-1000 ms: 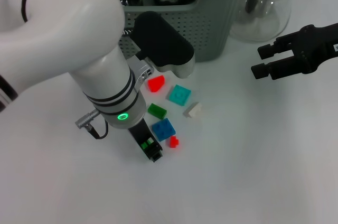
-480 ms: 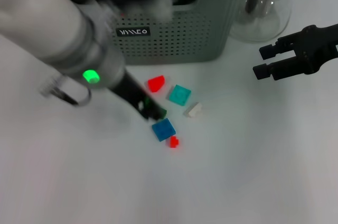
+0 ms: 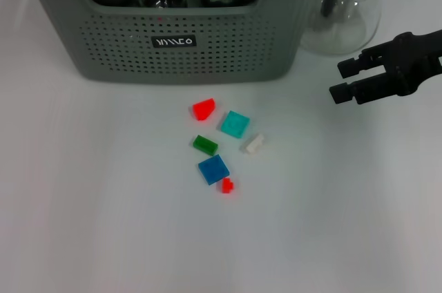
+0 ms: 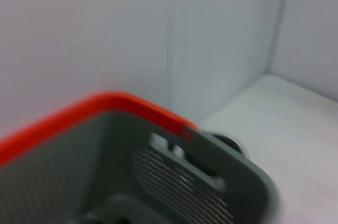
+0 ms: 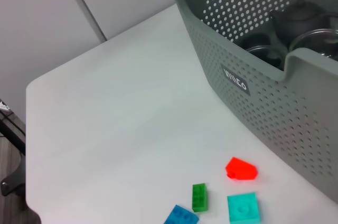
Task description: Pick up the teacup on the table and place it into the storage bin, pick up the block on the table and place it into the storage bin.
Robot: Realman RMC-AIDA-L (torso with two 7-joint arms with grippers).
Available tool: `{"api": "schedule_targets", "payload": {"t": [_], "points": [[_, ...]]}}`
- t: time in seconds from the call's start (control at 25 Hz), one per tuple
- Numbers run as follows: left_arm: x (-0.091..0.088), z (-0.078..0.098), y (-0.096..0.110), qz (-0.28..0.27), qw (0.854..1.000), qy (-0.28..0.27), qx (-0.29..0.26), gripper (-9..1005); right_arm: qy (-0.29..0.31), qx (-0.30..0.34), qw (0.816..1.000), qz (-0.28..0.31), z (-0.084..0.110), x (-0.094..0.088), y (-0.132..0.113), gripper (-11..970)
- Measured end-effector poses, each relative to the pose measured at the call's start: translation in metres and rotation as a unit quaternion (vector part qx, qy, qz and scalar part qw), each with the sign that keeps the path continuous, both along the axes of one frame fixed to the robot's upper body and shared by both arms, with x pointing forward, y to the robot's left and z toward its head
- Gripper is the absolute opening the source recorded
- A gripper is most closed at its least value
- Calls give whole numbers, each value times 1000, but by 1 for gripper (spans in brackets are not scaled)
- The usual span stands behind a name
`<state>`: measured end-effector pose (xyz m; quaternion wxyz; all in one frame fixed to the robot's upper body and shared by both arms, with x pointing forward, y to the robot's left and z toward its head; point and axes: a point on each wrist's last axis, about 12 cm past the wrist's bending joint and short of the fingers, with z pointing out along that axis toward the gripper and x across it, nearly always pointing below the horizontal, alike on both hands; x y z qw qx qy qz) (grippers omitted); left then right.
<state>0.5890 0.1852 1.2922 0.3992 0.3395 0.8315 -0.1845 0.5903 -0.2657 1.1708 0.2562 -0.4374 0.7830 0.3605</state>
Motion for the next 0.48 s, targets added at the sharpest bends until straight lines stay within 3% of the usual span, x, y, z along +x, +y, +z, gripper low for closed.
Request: {"api": "schedule_targets", "payload": {"t": [0.12,0.24,0.48], "points": [[41,-11,5,37,999,20,3,449,3,0,1000,3,1,1,4,686],[69,-35,10,71,996,52,4,460,5,-1,1000,4,2,2,6,686],[88,-62,12,106,992,66,23,482,10,-1,1000,2,4,3,8,686]]}}
